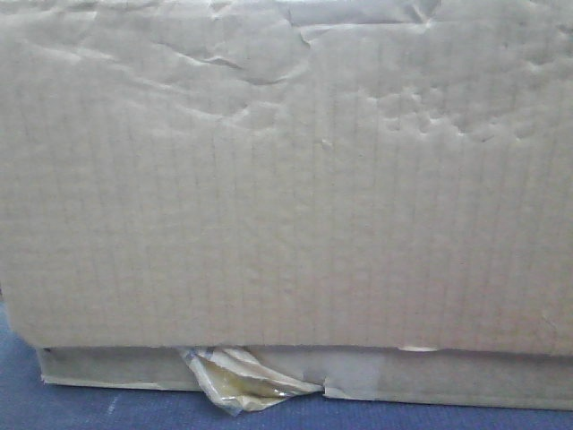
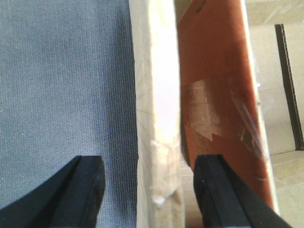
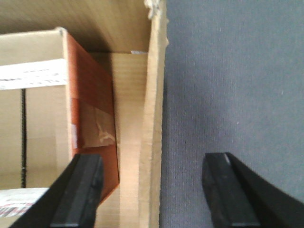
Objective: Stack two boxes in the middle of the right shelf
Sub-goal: 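Close both grippers on the side walls of the lower box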
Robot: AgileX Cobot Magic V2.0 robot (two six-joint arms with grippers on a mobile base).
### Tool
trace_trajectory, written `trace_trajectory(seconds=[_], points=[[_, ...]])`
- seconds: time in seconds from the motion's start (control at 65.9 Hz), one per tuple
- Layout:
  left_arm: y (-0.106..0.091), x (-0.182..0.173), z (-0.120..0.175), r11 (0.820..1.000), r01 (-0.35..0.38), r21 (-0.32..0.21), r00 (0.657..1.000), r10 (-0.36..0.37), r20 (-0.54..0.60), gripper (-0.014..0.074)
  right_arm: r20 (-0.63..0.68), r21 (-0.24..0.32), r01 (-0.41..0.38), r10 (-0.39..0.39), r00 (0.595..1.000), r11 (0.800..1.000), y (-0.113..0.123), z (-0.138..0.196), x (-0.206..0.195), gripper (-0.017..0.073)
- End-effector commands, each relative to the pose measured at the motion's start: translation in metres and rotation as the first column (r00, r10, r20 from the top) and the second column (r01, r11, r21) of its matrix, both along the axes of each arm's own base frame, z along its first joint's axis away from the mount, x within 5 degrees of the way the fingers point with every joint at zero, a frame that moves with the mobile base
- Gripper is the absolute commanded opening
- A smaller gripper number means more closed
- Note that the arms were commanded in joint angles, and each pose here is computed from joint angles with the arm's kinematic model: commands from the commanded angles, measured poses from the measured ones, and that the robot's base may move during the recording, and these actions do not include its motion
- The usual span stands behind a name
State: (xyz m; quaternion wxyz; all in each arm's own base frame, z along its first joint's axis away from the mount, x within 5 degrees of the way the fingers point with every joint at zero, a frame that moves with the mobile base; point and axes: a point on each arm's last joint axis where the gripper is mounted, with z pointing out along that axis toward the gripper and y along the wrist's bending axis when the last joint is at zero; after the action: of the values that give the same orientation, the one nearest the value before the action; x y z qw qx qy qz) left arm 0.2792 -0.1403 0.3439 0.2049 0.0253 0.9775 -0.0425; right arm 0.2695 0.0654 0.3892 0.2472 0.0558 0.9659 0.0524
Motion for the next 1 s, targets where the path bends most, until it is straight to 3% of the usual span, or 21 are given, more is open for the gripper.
trace_trajectory(seconds=[0.0, 0.137, 0.364, 0.926, 0.987], points=[[-0.002, 0.000, 0.001, 1.000, 0.003, -0.010, 1.000, -0.003, 0.018, 0.0317, -0.033, -0.012, -0.005, 0.004, 0.999, 1.000, 0.004, -0.010, 0.000, 0.0329], [-0.002, 0.001, 0.001, 1.000, 0.004, -0.013, 1.000, -0.004, 0.023, 0.0317, -0.097, -0.025, -0.030, 0.027, 0.995, 0.999, 0.013, -0.029, -0.005, 0.0285], [-0.001, 0.001, 0.002, 1.000, 0.004, -0.002, 1.000, -0.004, 0.029, 0.0317, -0.155, -0.042, -0.027, 0.020, 0.988, 0.999, 0.013, -0.046, -0.008, 0.0284], [-0.002, 0.004, 0.003, 1.000, 0.008, -0.008, 0.998, -0.008, 0.059, 0.0317, -0.158, -0.043, -0.027, 0.020, 0.987, 0.999, 0.013, -0.047, -0.008, 0.0284], [-0.002, 0.004, 0.003, 1.000, 0.008, -0.008, 0.998, -0.008, 0.059, 0.0317, -0.158, -0.043, -0.027, 0.020, 0.987, 0.999, 0.013, -0.047, -0.008, 0.0251]])
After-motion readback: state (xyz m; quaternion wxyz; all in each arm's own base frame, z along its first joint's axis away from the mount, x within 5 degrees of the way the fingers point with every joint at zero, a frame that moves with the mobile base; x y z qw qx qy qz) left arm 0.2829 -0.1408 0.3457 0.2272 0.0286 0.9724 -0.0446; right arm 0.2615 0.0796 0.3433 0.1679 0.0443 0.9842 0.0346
